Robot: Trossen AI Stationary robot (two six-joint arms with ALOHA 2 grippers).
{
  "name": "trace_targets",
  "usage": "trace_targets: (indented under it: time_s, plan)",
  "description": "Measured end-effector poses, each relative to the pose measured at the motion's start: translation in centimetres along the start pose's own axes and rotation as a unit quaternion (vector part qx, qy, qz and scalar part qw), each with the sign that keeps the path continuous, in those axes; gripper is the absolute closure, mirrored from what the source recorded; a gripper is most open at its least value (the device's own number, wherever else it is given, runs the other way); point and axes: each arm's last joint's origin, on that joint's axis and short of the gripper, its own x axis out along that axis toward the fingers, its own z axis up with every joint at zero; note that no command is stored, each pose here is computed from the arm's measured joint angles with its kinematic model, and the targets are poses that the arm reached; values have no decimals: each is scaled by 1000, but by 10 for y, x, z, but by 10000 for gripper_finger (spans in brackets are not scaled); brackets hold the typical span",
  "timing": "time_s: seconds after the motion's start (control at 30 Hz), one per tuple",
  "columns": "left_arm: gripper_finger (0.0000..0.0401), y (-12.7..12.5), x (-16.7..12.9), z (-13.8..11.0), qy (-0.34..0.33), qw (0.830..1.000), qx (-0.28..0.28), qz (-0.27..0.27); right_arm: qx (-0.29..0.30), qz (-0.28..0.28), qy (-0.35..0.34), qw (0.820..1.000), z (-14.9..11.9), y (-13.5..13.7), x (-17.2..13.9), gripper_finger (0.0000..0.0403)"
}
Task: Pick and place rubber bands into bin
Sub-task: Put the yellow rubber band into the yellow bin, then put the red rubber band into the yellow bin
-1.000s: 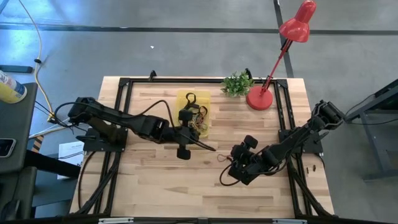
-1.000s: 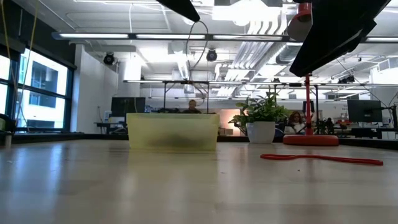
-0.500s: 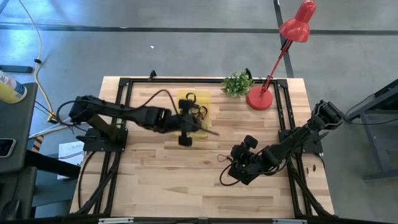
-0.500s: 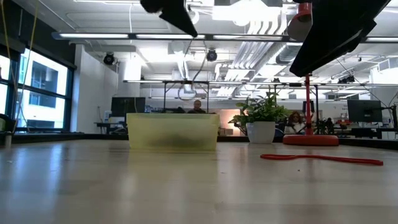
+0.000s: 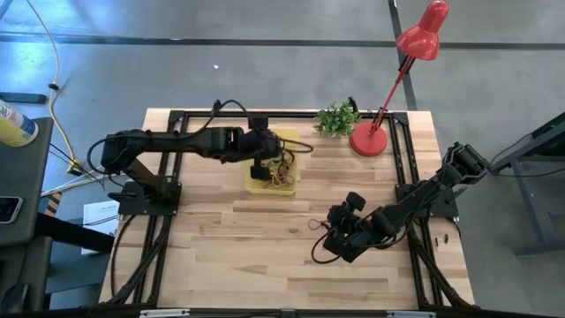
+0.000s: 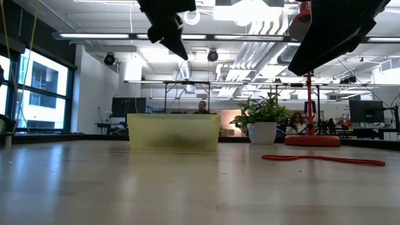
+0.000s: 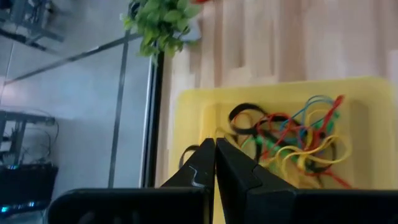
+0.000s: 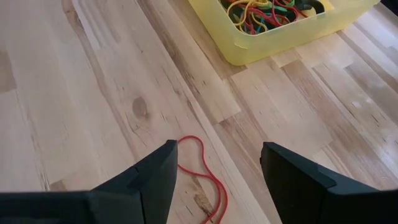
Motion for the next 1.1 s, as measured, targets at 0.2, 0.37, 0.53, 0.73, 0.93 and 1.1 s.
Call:
trace_targets:
  time_s: [0.2,0.37,0.53,0.73,0.93,1.1]
  plan:
    - [401,9,5,-6,18,1000,-2,3,1,1,-1,1000,0,0,0,183]
    - [397,8,5,-8,24,1000,-1,-3,3,1,-1,1000,0,0,0,183]
    - [356,3,12,-14,58,998,13,-36,4,2,-2,1000,0,1,0,183]
    - [272,0,19,-15,67,996,13,-56,4,3,-2,1000,1,1,0,183]
    - [221,-2,21,-13,53,996,9,-78,4,6,2,1000,0,1,0,183]
    - [211,-13,11,-5,8,992,2,-127,4,16,16,1000,-1,1,0,183]
